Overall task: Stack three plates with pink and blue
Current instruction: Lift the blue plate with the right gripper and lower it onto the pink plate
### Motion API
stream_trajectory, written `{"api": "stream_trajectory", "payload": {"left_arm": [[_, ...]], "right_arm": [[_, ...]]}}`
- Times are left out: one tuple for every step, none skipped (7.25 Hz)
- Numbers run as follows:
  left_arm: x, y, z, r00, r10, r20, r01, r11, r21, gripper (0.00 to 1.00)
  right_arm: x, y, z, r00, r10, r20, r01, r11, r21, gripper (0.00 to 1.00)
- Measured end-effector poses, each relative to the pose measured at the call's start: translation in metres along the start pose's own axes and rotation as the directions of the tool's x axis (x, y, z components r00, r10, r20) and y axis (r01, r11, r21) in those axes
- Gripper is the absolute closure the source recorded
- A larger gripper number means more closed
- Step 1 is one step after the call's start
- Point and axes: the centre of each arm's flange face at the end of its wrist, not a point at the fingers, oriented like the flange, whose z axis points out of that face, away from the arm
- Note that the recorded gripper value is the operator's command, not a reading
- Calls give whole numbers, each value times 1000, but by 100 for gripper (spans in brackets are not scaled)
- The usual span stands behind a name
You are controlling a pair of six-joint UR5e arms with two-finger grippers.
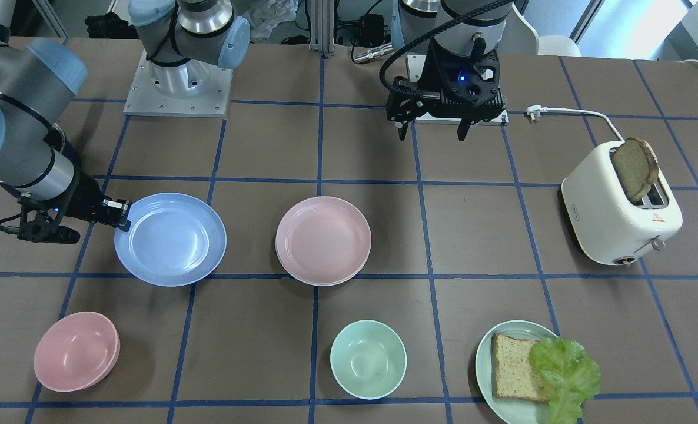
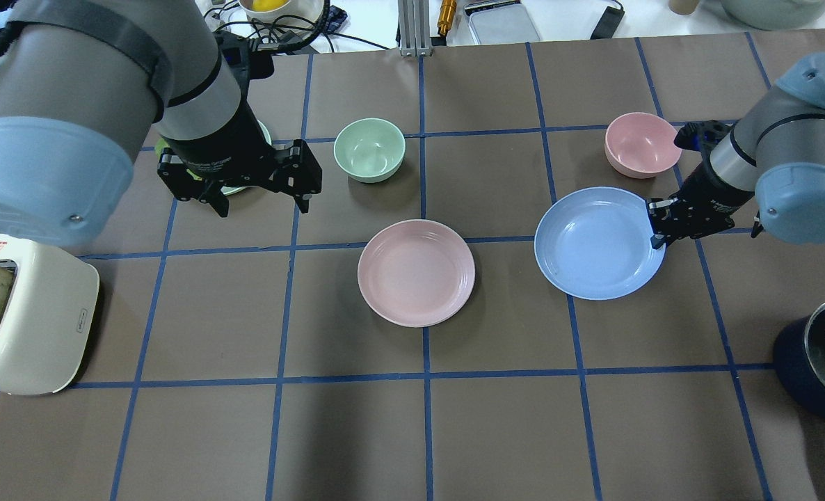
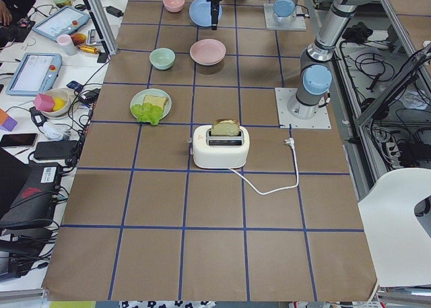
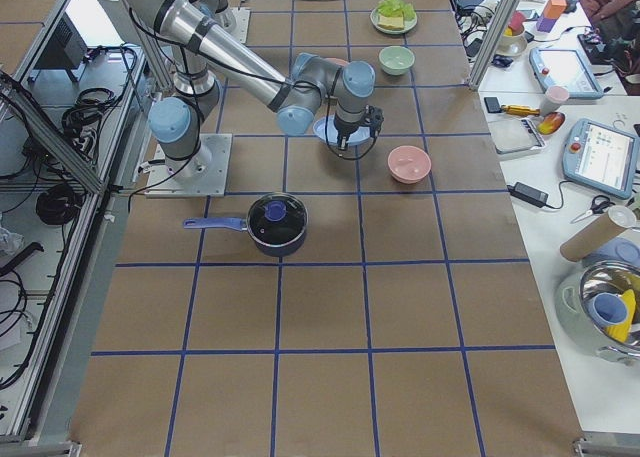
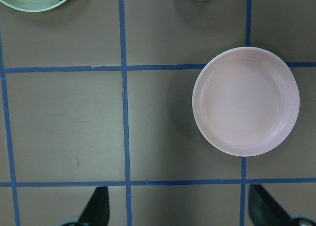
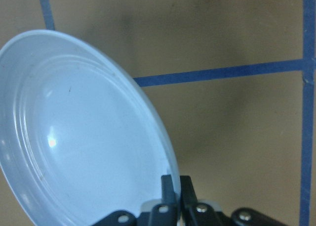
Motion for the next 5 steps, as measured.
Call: {"api": "stream_trajectory", "payload": {"left_arm": [[-6, 3, -1, 1000, 4, 2, -4, 1000, 2, 0], [-11, 3, -3, 1000, 8, 2, -8, 1000, 5, 0], [-14, -1, -6, 1000, 10, 3, -10, 1000, 5, 0], [-15, -8, -13, 1000, 10, 6, -9, 1000, -9, 0], [-17, -14, -22, 1000, 7, 8, -6, 999, -31, 0]], "right_arm": [[-14, 6, -3, 999, 11, 34, -11, 1000, -7, 100], [-28, 10, -5, 998, 17, 55, -16, 1000, -10, 100], [-48, 15, -3, 998, 6, 64, -5, 1000, -14, 100], [-72, 19, -1, 997, 10, 80, -9, 1000, -12, 100], [-103, 23, 0, 993, 37, 109, -37, 999, 4, 100]]}}
